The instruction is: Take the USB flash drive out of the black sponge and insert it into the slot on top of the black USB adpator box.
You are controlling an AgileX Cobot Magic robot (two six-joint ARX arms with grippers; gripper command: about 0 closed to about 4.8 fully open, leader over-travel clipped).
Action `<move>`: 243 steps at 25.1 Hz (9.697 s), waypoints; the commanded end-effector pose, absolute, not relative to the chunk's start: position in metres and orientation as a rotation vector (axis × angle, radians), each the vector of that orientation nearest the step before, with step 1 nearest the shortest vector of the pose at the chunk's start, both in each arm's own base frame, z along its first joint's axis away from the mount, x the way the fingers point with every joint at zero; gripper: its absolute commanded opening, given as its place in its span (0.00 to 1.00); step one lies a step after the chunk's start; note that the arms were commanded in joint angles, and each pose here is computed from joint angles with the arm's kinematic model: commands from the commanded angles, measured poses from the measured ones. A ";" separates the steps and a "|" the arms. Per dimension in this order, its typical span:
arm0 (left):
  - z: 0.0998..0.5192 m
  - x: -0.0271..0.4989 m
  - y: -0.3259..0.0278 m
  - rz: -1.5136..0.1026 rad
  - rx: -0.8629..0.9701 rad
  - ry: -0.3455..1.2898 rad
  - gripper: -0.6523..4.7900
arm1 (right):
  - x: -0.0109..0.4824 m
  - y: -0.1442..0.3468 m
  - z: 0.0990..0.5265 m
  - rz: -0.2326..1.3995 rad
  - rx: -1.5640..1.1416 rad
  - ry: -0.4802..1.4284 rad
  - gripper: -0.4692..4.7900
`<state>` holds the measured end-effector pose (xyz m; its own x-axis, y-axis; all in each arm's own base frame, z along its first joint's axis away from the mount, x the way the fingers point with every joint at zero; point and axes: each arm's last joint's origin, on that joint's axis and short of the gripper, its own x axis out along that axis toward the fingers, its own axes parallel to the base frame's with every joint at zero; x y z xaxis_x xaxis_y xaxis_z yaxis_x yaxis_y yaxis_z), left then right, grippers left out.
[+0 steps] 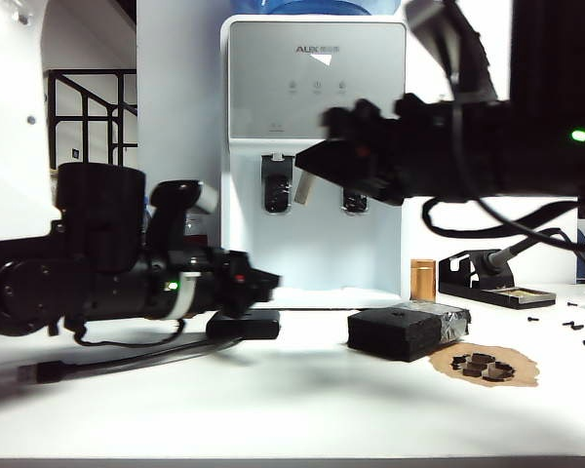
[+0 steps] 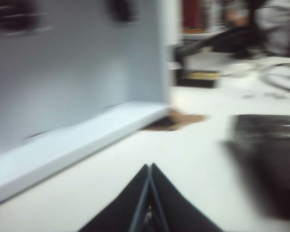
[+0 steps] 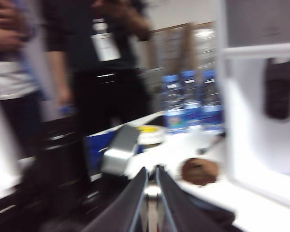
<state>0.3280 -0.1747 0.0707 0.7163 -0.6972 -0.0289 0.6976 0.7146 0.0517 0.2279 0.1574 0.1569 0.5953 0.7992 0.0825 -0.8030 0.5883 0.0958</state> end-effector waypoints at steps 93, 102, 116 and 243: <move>0.106 0.273 -0.068 -0.426 0.039 0.141 0.11 | 0.404 0.199 0.104 1.471 -0.275 0.106 0.09; 0.106 0.273 -0.068 -0.426 0.039 0.142 0.11 | 0.415 0.191 0.107 1.442 -0.314 0.051 0.09; 0.106 0.273 -0.068 -0.426 0.039 0.143 0.11 | 0.427 0.188 0.103 1.569 -0.216 0.079 0.09; 0.097 0.271 -0.078 -0.641 -0.021 0.163 0.11 | 0.426 0.179 0.068 1.488 -0.224 0.513 0.09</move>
